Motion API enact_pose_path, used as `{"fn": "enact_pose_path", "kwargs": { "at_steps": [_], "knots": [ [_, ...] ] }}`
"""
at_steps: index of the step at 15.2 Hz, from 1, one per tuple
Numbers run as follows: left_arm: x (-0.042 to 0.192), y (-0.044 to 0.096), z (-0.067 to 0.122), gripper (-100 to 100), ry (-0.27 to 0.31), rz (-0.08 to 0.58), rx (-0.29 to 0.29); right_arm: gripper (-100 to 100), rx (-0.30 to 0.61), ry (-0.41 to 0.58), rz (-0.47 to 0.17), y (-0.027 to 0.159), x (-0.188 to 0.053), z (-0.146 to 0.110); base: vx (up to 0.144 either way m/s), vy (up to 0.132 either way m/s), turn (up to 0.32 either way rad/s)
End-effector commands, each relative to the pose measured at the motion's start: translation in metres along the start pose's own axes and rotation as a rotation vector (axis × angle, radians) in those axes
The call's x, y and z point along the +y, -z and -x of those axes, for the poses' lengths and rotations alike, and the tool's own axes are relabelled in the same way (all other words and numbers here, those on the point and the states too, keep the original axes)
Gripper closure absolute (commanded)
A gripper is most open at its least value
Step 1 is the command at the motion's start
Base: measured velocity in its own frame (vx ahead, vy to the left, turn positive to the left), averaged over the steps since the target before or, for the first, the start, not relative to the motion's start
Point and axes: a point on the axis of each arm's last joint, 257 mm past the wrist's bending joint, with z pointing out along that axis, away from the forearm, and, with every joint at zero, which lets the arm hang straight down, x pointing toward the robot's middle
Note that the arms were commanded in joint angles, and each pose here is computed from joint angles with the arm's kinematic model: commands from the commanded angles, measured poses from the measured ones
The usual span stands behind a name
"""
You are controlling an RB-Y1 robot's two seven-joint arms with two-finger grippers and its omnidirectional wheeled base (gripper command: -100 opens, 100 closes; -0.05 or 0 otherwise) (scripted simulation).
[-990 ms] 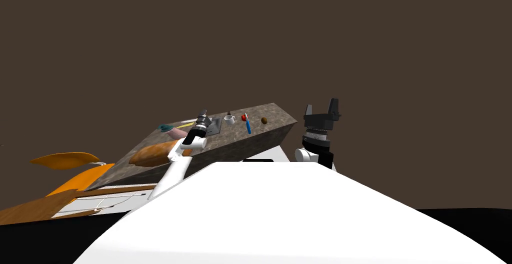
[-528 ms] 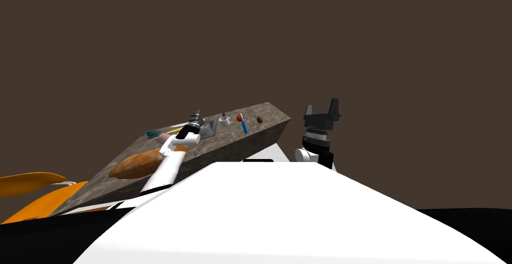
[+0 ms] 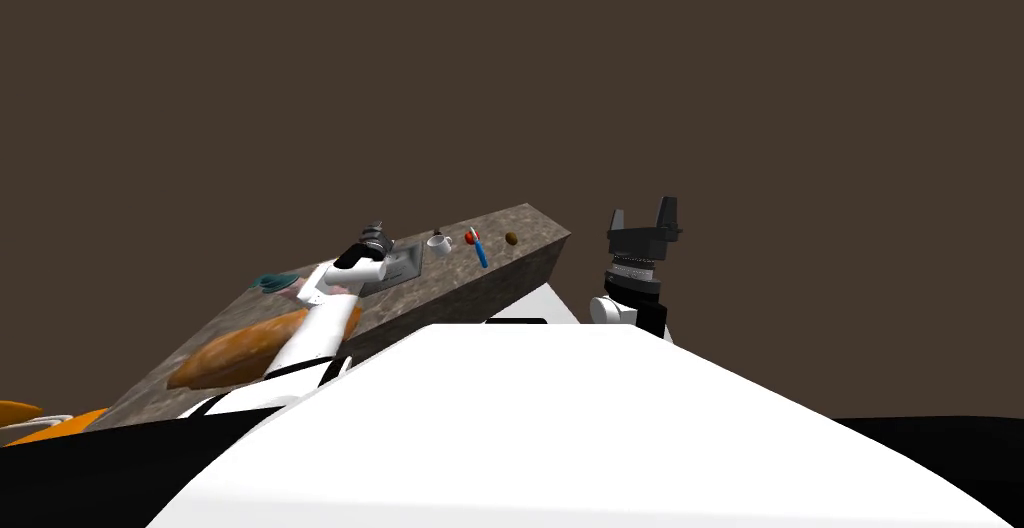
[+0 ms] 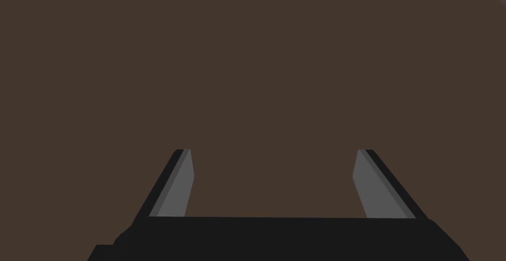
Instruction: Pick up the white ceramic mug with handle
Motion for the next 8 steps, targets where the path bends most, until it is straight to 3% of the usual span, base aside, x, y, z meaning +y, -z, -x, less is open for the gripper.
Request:
{"fn": "enact_pose_path", "kwargs": {
  "at_steps": [1, 2, 4, 5, 7, 8],
  "knots": [
    [0.006, -0.004, 0.007, -100, 0.004, 0.022, -0.016, 0, 0.0, 0.0, 0.0, 0.0, 0.0, 0.0, -0.012, -0.001, 0.009],
    [-0.012, -0.012, 0.032, -100, 0.029, 0.029, -0.066, 0, 0.0, 0.0, 0.0, 0.0, 0.0, 0.0, -0.019, -0.012, -0.221],
    [0.007, -0.012, 0.042, -100, 0.033, 0.074, -0.089, 0, 0.0, 0.0, 0.0, 0.0, 0.0, 0.0, -0.023, -0.007, -0.213],
    [-0.017, -0.019, 0.064, -100, 0.064, 0.062, -0.131, 0, 0.0, 0.0, 0.0, 0.0, 0.0, 0.0, -0.027, -0.013, -0.223],
    [0.01, -0.017, 0.077, -100, 0.07, 0.129, -0.165, 0, 0.0, 0.0, 0.0, 0.0, 0.0, 0.0, -0.025, -0.007, -0.198],
    [0.01, -0.017, 0.077, -100, 0.07, 0.129, -0.165, 0, 0.0, 0.0, 0.0, 0.0, 0.0, 0.0, -0.01, -0.002, -0.006]
  ]
}}
